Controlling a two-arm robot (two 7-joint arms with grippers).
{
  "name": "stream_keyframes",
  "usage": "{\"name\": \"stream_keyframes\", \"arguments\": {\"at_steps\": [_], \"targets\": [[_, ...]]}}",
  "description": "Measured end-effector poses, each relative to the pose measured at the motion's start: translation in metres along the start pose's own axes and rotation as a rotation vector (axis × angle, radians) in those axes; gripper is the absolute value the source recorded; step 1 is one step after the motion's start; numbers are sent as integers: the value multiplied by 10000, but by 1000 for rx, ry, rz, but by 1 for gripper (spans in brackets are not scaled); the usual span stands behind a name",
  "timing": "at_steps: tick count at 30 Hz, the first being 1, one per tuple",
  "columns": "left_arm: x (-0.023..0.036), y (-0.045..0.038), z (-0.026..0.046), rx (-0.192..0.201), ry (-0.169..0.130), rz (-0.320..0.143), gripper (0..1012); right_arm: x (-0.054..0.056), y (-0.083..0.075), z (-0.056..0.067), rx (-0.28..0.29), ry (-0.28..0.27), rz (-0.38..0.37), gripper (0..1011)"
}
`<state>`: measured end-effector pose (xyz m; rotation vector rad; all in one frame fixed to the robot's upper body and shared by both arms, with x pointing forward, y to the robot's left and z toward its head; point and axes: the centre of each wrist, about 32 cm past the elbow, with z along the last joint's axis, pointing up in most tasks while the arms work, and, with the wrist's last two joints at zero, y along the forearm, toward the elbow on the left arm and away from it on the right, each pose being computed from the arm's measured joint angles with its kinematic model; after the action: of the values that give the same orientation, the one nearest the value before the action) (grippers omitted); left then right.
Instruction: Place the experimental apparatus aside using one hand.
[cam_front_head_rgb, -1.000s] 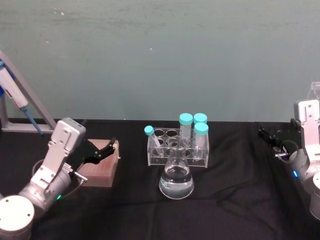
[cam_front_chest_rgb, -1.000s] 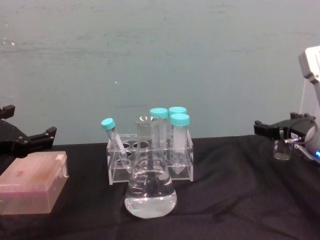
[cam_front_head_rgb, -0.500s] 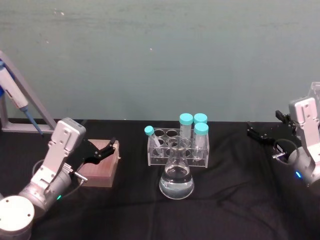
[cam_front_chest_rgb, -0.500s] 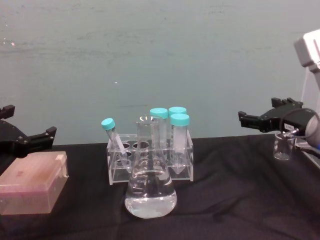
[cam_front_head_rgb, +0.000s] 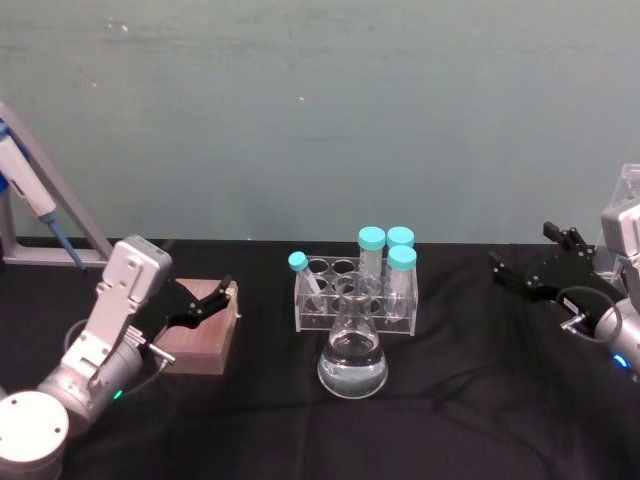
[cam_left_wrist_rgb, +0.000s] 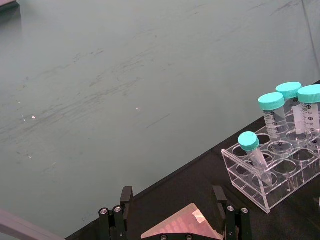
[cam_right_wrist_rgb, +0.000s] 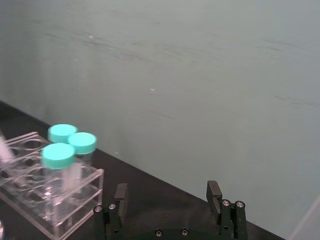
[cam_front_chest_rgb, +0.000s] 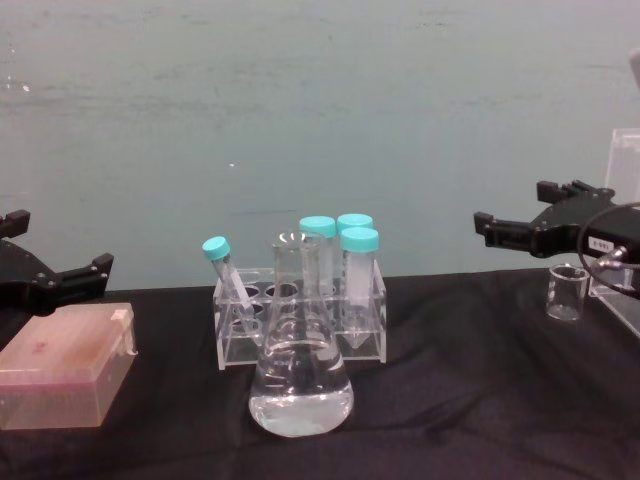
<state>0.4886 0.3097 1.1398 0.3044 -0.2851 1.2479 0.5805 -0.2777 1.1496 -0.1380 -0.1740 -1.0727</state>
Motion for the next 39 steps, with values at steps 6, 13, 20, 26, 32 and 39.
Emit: {"name": "stream_keyframes", "arguments": {"at_steps": [6,13,20,26,32,39], "targets": [[0,0,0,0,0,0,1000,39,-52,-12,18,-1,93,1003],[0,0,0,0,0,0,1000,90,-57,-39,48,16,210,1003],[0,0,0,0,0,0,1000,123,-23,-37,50,31,277,1003],[0,0,0,0,0,0,1000,139,30,-29,48,23,348,1003],[0,0,0,0,0,0,1000,143,103,-17,47,21,414,1003],[0,0,0,0,0,0,1000,115,239,-34,42,34,497,1003]]}}
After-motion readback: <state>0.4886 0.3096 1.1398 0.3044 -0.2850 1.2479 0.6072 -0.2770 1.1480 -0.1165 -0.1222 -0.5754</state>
